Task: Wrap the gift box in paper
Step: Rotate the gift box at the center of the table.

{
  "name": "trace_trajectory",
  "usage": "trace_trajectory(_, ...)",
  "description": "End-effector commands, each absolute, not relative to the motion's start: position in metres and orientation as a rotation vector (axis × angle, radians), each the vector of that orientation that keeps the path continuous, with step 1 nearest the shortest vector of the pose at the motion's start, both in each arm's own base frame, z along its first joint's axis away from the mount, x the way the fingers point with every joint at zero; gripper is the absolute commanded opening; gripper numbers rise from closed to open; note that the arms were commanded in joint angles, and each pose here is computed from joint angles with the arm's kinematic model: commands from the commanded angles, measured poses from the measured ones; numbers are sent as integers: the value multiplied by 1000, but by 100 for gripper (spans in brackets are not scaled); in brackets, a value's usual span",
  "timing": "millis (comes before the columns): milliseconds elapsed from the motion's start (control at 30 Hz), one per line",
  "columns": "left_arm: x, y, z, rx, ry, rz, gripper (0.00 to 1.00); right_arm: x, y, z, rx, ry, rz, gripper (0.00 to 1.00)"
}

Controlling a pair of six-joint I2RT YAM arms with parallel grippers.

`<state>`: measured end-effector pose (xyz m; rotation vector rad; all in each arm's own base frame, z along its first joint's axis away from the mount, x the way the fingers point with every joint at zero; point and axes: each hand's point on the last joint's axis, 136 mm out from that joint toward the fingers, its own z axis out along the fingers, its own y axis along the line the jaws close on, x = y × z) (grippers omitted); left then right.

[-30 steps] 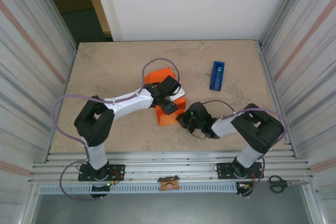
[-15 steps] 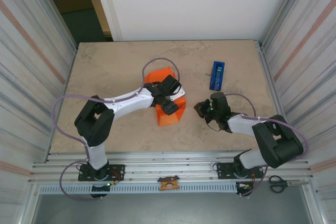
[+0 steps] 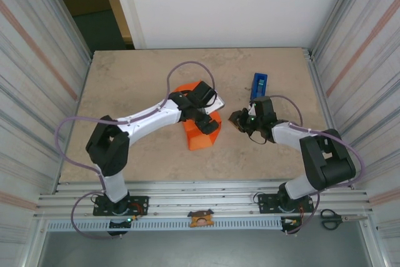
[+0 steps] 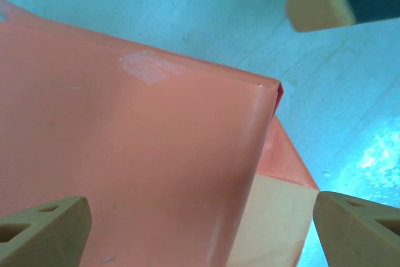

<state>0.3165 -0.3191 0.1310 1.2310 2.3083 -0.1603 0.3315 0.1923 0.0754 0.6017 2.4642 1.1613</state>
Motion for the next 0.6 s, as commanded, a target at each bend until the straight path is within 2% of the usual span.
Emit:
trace_trajectory(0, 323, -295, 171, 941, 2337, -325, 94, 340, 207, 88, 419, 2494, 1228, 40)
trace_trajectory(100, 334, -257, 174, 576, 2415, -548, 97, 353, 217, 93, 341, 2510, 1254, 55)
trace_trajectory(233, 348, -216, 159, 162, 2471, -857, 97, 367, 237, 94, 246, 2536, 1355, 63)
trace_trajectory(300, 353, -208, 149, 56, 2491, -975, 97, 372, 247, 93, 210, 2545, 1417, 71)
trace_trajectory(567, 371, -222, 118, 10, 2569, -1129, 97, 375, 264, 87, 173, 2569, 1506, 74)
